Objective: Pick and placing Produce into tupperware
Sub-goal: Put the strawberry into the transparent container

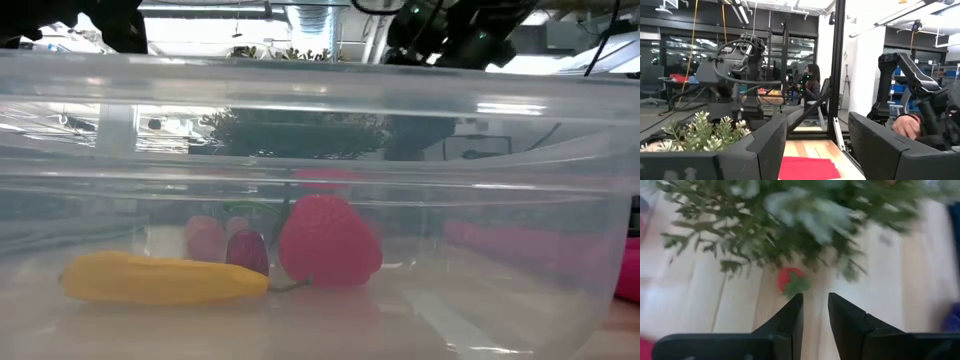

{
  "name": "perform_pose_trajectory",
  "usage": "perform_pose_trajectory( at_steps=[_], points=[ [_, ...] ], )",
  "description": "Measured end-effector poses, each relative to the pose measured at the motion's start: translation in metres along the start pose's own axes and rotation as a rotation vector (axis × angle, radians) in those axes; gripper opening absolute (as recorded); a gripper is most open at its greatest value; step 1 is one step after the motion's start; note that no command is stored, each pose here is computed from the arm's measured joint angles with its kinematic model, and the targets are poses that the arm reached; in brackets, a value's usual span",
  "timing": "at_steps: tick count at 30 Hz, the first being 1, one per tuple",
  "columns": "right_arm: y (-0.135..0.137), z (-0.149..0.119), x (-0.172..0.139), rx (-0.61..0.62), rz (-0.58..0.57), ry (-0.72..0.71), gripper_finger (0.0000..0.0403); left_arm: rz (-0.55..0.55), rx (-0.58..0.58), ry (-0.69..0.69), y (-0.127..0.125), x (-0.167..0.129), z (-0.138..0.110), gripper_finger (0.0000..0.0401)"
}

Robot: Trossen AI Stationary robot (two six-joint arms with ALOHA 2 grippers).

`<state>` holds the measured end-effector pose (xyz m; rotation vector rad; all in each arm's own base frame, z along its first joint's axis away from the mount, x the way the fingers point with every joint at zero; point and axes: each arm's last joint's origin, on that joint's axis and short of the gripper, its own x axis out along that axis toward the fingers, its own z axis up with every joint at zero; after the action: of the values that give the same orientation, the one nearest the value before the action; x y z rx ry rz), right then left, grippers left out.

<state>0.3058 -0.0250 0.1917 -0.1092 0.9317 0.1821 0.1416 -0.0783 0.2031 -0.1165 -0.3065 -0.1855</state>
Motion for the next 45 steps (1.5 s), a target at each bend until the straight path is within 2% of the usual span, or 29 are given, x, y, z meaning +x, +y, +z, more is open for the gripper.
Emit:
perform_pose_trajectory(
  at_steps=[5, 10, 15, 25, 33, 40, 45],
  points=[
    [-0.002, -0.013, 0.023, 0.015, 0.029, 0.11, 0.0111, -0.004, -0.018, 0.014, 0.0, 0.0, -0.001, 0.0203],
    [-0.002, -0.019, 0.04, -0.002, 0.043, 0.147, 0.0111, -0.005, -0.02, 0.011, 0.0, 0.0, -0.001, 0.0203],
    [-0.004, -0.021, 0.043, -0.011, 0.035, 0.154, 0.0111, -0.005, -0.02, 0.01, 0.0, 0.0, -0.001, 0.0203],
    [-0.007, -0.015, 0.043, -0.055, 0.02, 0.099, 0.0111, -0.005, -0.019, 0.01, 0.0, 0.0, -0.001, 0.0203],
    [-0.005, -0.012, 0.043, -0.063, 0.114, 0.04, 0.0111, -0.005, -0.019, 0.01, 0.0, 0.0, -0.001, 0.0203],
    [-0.007, -0.013, 0.042, -0.04, 0.248, -0.007, 0.0111, -0.007, -0.021, 0.011, 0.0, 0.0, -0.001, 0.0203],
    [-0.008, -0.033, 0.045, -0.009, 0.254, -0.018, 0.0111, -0.007, -0.035, 0.019, 0.0, 0.0, -0.002, 0.0203]
  ],
)
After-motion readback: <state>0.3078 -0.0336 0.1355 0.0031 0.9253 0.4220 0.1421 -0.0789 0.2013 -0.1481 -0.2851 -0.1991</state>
